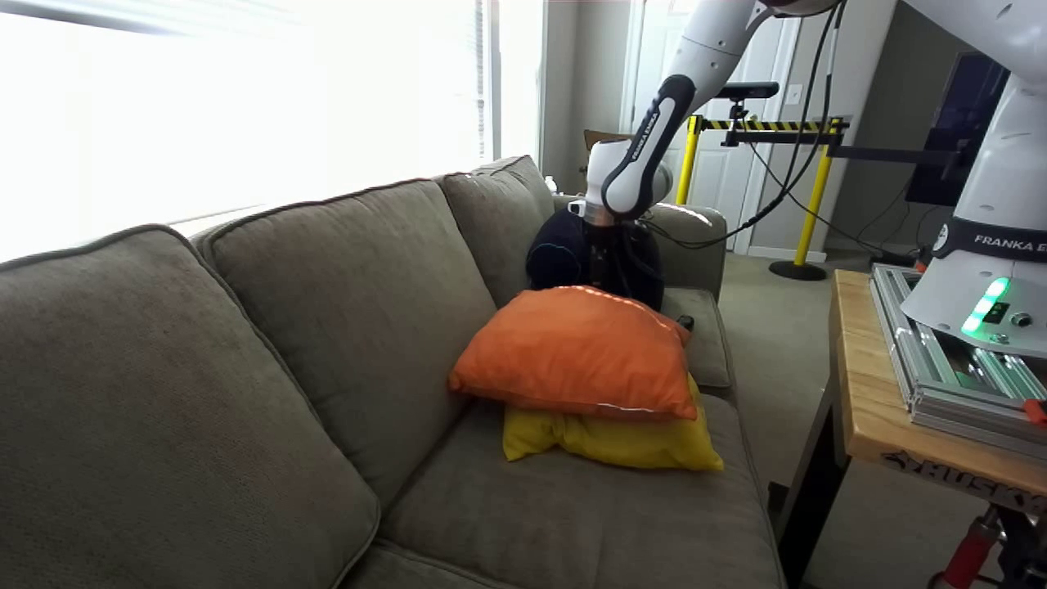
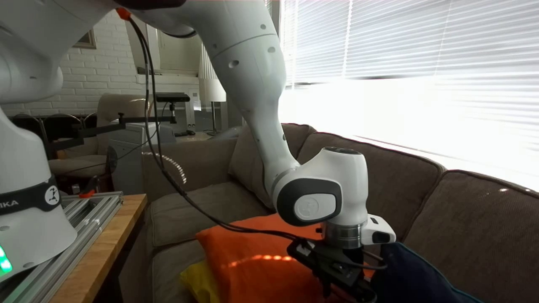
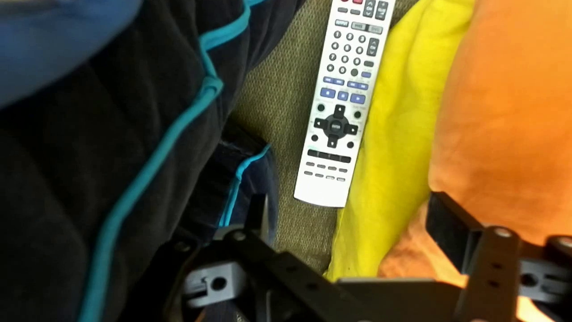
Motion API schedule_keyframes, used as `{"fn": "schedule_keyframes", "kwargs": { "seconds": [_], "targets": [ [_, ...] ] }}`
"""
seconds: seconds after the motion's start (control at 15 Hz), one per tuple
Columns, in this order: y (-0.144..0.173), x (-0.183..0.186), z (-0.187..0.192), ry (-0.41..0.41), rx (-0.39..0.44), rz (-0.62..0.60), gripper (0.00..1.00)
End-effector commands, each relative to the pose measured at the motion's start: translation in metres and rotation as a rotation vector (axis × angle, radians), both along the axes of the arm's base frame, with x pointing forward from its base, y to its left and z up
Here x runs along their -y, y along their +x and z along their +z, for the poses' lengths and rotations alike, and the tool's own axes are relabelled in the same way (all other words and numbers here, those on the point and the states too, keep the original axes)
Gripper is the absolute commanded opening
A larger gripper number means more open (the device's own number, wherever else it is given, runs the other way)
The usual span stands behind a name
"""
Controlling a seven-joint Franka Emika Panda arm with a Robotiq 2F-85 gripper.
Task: Put the remotes on the seat
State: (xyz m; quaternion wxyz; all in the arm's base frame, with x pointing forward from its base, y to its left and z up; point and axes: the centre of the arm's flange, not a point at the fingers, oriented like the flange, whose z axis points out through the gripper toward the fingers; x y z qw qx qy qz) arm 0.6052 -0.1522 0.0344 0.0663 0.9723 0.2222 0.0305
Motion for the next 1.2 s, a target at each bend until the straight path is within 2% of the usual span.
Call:
{"fn": "schedule_keyframes", "kwargs": {
  "seconds": [0.0,0.2,0.53,0.73,1.13],
  "targets": [
    [0.006,-0.003,0.003,-0.011,0.023,0.020,1.00],
    [0.002,-0.011,0.013,-0.007,0.016,-0.008,1.00],
    [-0.025,-0.021,0.043,0.018,-0.103,-0.279,1.00],
    [-0.051,-0.021,0.043,0.017,-0.157,-0.425,1.00],
    [-0.099,0.009,0.032,0.055,-0.132,-0.740,1.00]
  ]
}}
